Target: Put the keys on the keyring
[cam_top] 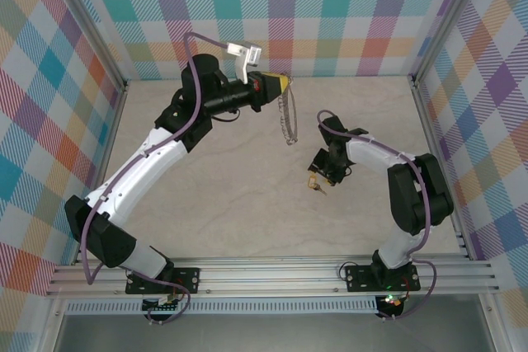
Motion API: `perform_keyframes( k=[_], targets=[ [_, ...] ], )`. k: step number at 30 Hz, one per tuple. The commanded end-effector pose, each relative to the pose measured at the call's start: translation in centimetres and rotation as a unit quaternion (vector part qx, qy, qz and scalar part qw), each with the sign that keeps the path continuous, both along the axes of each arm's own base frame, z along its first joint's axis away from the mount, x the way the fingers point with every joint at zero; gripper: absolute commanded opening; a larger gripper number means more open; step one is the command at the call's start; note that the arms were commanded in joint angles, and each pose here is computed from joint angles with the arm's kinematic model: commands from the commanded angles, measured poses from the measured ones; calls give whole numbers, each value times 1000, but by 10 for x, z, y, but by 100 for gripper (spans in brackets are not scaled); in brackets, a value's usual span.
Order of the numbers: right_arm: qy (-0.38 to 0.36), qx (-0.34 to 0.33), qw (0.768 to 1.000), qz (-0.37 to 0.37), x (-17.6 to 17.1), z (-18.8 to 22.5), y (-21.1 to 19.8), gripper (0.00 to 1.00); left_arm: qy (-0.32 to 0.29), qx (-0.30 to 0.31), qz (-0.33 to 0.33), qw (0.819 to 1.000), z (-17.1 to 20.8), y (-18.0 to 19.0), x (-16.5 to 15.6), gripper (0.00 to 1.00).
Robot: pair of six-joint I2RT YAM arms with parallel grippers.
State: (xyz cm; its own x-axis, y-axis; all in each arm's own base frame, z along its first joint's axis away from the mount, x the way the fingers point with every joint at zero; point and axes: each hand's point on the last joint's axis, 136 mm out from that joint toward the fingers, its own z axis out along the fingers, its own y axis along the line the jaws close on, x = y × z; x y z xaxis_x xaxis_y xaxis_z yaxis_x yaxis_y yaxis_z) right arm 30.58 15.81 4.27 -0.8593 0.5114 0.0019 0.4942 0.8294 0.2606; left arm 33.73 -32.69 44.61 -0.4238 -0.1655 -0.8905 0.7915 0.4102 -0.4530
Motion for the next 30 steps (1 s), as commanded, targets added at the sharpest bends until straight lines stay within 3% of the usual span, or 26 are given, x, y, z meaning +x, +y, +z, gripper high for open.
perform_keyframes(
  k=[1,30],
  targets=[
    [14,-10,1000,2,-2,2,5,46,-43,-23,9,999,28,11,-6,0],
    [61,-31,997,24,-21,-32,14,30,-48,-20,15,999,27,12,-2,0]
  ],
)
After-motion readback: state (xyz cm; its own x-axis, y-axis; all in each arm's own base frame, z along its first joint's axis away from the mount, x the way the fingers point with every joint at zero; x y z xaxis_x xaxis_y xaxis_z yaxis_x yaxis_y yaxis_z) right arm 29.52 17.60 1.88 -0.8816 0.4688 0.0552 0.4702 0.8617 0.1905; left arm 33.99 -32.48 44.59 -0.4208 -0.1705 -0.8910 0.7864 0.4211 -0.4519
